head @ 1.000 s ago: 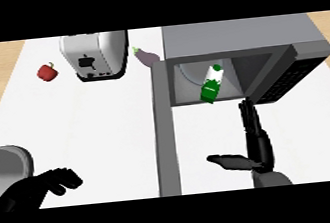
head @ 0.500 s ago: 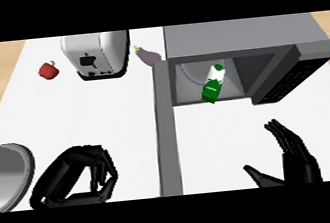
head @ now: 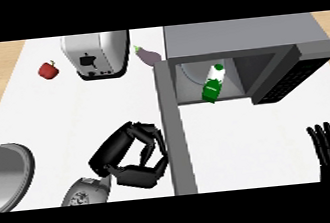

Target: Pick up the milk, place it into the microwave and close the microwave

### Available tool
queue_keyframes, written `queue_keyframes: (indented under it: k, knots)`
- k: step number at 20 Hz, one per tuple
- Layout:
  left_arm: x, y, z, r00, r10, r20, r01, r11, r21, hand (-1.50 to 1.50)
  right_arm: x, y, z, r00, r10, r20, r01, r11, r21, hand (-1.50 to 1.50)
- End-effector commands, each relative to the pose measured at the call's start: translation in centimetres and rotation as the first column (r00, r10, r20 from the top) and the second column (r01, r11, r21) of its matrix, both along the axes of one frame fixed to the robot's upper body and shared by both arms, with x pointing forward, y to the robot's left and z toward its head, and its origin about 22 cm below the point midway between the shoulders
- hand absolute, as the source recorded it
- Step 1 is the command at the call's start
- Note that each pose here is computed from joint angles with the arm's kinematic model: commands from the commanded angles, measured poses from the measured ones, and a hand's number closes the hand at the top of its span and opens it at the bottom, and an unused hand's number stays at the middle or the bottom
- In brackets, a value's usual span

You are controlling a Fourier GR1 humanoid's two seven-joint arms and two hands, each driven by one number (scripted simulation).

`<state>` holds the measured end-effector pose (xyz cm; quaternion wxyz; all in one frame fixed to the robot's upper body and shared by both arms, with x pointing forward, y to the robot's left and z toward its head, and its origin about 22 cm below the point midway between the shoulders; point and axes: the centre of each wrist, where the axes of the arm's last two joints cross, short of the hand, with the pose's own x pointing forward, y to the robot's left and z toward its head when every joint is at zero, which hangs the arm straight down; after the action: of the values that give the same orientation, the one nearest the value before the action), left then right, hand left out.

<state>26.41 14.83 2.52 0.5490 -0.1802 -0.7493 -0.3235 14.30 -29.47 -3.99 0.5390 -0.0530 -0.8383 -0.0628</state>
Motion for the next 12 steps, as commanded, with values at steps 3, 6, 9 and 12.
queue_keyframes:
  k: [3, 6, 9, 12]
  knots:
    - [0.5, -6.2, -2.0, 0.996, -0.089, 0.010, 0.088, 0.990, 0.107, 1.50, -0.8, -0.8, 1.7, 0.999, 0.011, 0.044, -0.010, 1.000, -0.018, -1.50]
    - [-0.2, -9.2, -3.0, 0.998, -0.055, -0.007, 0.055, 0.986, 0.159, 1.50, -0.5, -0.7, 3.5, 0.997, 0.044, 0.060, -0.041, 0.998, -0.051, -1.50]
    - [-0.5, -9.9, -5.1, 0.994, -0.069, -0.084, 0.083, 0.982, 0.172, 1.50, 1.0, -1.1, 6.5, 0.993, 0.067, 0.102, -0.065, 0.998, -0.027, -1.50]
    - [-0.9, -12.1, -4.9, 0.986, -0.096, -0.138, 0.126, 0.965, 0.230, 1.50, 0.7, -1.0, 6.7, 0.985, 0.139, 0.106, -0.141, 0.990, 0.008, -1.50]
